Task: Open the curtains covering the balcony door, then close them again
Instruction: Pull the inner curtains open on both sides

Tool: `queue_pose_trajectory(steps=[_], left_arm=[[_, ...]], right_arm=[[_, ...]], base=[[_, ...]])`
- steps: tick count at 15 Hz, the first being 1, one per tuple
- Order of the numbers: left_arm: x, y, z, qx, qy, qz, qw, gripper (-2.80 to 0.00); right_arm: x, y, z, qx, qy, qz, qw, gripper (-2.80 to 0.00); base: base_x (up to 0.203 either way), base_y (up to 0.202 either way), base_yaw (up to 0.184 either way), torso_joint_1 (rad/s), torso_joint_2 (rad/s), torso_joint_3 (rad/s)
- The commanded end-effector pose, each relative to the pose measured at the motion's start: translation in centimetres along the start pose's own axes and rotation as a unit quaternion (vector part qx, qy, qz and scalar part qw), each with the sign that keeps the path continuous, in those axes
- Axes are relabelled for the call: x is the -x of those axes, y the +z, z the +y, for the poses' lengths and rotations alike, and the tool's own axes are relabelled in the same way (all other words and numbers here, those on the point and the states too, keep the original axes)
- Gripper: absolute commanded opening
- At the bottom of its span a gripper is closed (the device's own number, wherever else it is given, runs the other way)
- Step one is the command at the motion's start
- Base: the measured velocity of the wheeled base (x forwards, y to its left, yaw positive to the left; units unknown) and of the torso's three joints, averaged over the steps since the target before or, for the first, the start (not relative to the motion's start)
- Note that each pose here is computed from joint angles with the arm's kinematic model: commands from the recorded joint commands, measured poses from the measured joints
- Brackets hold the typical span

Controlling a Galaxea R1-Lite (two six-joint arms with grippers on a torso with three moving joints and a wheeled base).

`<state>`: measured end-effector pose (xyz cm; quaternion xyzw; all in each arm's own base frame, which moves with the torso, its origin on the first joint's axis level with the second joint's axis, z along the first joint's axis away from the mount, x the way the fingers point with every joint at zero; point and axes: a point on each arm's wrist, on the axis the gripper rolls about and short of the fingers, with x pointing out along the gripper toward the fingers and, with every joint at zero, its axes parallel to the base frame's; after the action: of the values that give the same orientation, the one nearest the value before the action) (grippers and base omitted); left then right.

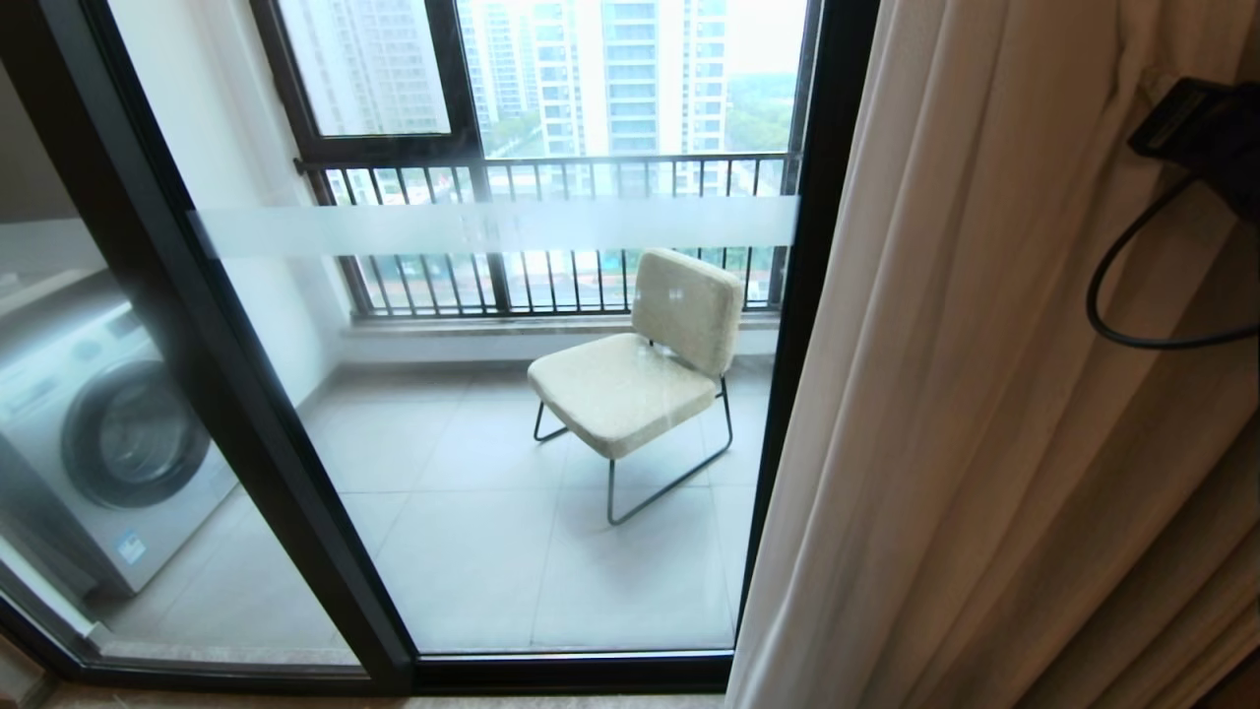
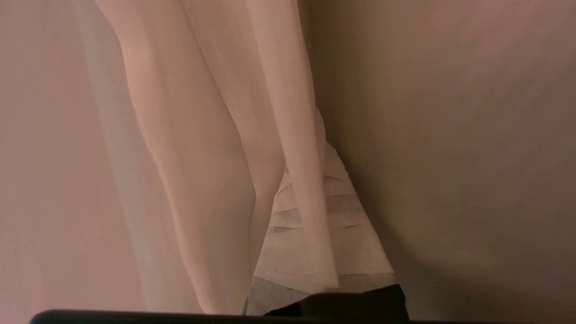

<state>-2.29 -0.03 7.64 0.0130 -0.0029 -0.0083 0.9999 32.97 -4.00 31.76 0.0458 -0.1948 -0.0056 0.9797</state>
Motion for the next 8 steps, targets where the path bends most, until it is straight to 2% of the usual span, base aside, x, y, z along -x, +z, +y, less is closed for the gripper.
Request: queue_pose_trajectory(steps=[1, 8], left_arm=[[0.0, 0.0, 0.0, -0.001, 0.0, 0.0, 1.0, -2.8], [0.0, 0.0, 0.0, 0.0, 0.0, 0.0, 1.0, -2.8]], right_arm=[[0.15, 0.25, 0.09, 0.0, 0.001, -0.004, 1.0, -2.8], [0.12, 0.45, 0.16, 0.0, 0.002, -0.006, 1.0, -2.8]], base=[[0.0, 0.0, 0.0, 0.0, 0.0, 0.0], [0.0, 0.0, 0.0, 0.0, 0.0, 0.0]])
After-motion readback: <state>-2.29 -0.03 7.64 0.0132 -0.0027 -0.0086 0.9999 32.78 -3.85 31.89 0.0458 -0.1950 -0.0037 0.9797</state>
